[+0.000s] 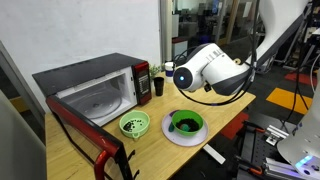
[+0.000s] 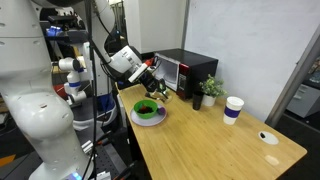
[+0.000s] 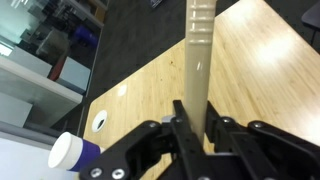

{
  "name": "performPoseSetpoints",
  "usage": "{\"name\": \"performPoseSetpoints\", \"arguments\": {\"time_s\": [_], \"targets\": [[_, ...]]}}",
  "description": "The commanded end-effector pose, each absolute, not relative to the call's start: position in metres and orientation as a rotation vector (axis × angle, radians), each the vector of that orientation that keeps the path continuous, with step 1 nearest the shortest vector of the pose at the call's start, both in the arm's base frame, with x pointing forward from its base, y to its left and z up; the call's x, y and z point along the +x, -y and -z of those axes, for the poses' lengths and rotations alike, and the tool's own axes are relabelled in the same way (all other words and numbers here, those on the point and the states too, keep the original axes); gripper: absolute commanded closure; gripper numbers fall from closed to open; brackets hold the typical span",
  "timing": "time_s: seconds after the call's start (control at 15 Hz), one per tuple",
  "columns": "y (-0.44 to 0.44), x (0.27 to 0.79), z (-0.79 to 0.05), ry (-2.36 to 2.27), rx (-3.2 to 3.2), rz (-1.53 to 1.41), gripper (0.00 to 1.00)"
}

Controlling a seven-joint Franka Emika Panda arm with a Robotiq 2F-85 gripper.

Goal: Use the wooden spoon to stir the contents in the green bowl

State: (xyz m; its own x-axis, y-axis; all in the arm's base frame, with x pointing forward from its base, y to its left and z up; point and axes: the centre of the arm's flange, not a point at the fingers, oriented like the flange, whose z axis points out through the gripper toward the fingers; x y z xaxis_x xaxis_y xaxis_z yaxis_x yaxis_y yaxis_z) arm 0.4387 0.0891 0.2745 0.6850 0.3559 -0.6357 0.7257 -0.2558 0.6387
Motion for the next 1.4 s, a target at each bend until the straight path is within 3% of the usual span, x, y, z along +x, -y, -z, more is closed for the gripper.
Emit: {"name": "performPoseSetpoints", "arguments": {"time_s": [0.0,0.4,0.47,1.07,1.13,1.33], "targets": [[-0.054,0.421,-0.276,-0.952,1.898,0.325,0.94],[-0.041,0.416,-0.271,-0.999,1.974,0.277,0.94],[-0.05,0.424,-0.266,-0.974,1.961,0.283,0.78],[-0.048,0.422,-0.266,-0.974,1.964,0.284,0.78],[-0.048,0.422,-0.266,-0.974,1.964,0.284,0.94],[-0.043,0.42,-0.273,-1.037,2.028,0.198,0.94]]}}
